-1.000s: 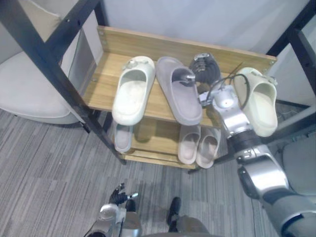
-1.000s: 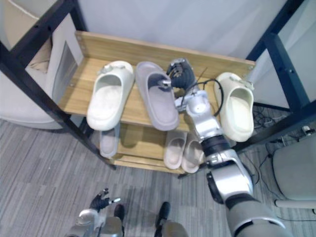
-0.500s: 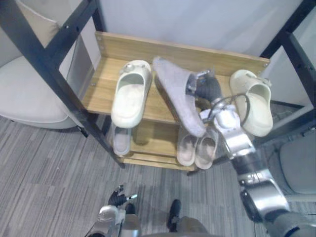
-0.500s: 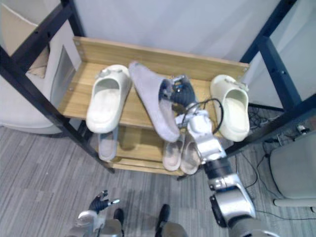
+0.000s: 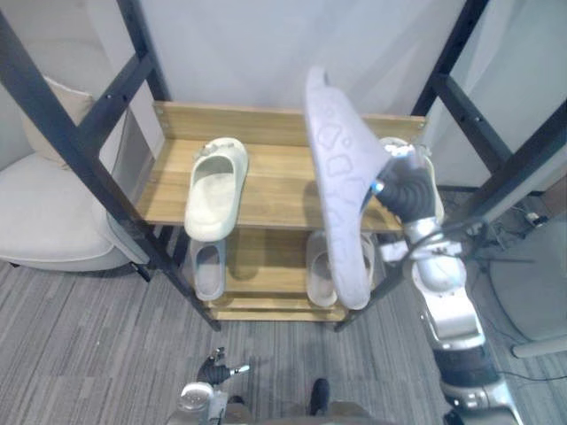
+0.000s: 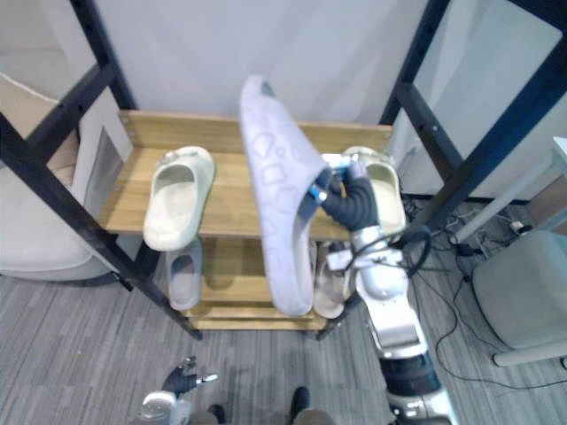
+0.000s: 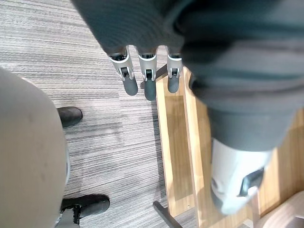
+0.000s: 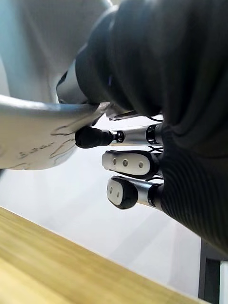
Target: Organize the slippers on the shoe rack
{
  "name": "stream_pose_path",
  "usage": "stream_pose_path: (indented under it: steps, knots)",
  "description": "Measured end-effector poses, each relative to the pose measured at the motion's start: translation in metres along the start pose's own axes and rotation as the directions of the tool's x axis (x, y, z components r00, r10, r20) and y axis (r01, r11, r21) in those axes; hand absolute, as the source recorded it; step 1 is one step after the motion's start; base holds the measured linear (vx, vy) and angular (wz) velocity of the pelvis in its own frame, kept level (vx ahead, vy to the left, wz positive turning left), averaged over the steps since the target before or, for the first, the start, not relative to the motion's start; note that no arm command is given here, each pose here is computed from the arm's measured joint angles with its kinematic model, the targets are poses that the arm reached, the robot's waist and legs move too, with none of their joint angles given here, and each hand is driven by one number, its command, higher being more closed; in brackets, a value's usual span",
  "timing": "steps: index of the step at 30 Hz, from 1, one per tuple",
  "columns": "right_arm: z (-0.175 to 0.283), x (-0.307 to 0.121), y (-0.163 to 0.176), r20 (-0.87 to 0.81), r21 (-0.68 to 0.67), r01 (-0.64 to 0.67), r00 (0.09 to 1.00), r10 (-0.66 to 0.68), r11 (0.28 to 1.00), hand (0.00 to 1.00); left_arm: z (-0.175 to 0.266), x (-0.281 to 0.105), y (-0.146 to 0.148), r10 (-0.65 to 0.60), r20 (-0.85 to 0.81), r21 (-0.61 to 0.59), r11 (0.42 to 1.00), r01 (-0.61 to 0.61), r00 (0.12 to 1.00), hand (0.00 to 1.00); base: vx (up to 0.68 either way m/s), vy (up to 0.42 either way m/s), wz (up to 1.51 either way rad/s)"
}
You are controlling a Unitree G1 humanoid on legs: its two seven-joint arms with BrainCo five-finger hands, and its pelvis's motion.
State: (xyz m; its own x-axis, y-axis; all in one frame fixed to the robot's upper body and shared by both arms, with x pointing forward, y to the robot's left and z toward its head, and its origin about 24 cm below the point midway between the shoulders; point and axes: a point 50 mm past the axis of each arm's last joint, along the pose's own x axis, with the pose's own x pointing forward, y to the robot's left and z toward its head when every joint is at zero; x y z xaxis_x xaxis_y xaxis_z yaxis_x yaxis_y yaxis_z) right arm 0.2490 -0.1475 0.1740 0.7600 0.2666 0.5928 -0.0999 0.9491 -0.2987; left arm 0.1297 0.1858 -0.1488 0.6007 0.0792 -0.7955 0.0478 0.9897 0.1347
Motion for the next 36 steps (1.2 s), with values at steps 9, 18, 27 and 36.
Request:
stream_pose_path:
  steps: [9,18,27,36]
  knots:
    - [-0.022,-0.056,0.040,-0.198,0.151,-0.187,0.956,0.215,0.971,1.00,-0.009,-0.002,-0.011,-0.056,-0.037,0.033,0.998,0.057,0.998,0.00,-0.02,0.005,-0.03]
    - [-0.059,-0.079,0.065,-0.358,0.153,-0.379,0.839,0.409,0.913,1.00,0.012,0.005,-0.017,-0.088,0.026,0.086,0.993,0.085,0.996,0.00,-0.05,-0.004,0.06]
    - [-0.070,-0.014,0.063,-0.300,-0.083,-0.456,0.859,0.414,0.886,1.00,0.082,0.017,-0.006,-0.033,0.257,0.058,0.998,0.019,0.966,0.00,-0.16,-0.004,-0.04]
    - [-0.041,0.090,0.013,-0.114,-0.350,-0.159,0.985,0.127,0.923,1.00,0.161,0.015,0.011,0.090,0.483,-0.102,0.994,-0.047,0.871,0.00,-0.09,0.018,0.08]
